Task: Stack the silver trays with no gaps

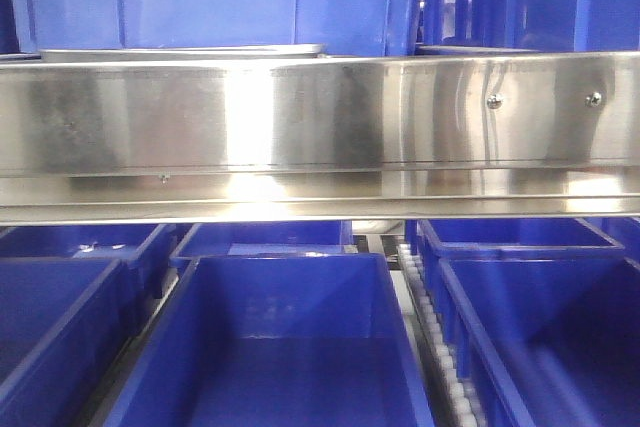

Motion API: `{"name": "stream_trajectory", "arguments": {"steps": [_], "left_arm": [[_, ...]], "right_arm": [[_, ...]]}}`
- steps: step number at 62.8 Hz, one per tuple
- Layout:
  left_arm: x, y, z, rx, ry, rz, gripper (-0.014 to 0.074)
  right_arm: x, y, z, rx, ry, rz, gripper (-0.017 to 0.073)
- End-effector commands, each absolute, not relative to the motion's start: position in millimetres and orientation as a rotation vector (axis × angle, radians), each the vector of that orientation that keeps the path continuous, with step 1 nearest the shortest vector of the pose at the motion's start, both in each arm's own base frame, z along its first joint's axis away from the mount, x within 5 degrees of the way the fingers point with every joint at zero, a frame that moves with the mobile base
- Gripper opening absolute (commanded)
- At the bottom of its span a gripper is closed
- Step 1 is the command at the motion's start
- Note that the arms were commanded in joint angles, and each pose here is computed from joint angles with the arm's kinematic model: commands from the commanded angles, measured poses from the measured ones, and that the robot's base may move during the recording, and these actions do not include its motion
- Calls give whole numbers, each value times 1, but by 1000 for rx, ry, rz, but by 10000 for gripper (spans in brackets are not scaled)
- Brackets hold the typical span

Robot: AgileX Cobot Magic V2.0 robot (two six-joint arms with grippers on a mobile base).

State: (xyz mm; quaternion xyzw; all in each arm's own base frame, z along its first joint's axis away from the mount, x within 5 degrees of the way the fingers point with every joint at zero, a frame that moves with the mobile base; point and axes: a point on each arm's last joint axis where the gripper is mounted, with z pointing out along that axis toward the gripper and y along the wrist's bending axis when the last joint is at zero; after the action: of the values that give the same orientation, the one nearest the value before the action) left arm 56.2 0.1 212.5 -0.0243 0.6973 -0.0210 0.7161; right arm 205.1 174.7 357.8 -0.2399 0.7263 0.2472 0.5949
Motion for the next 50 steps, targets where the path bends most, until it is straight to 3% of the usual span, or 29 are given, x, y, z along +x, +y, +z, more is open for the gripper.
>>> {"name": "stream_trajectory", "arguments": {"steps": [1, 30, 50], "left_arm": [[56, 0, 210, -69, 1534, -54, -6], [56, 1, 215, -25, 1460, 0, -6], [56, -3, 217, 12, 1442, -86, -6]], "right_arm": [[203, 174, 362, -567, 1652, 582, -79], [203, 174, 363, -568, 1646, 586, -79], [203, 174, 363, -568, 1644, 588, -79]]}}
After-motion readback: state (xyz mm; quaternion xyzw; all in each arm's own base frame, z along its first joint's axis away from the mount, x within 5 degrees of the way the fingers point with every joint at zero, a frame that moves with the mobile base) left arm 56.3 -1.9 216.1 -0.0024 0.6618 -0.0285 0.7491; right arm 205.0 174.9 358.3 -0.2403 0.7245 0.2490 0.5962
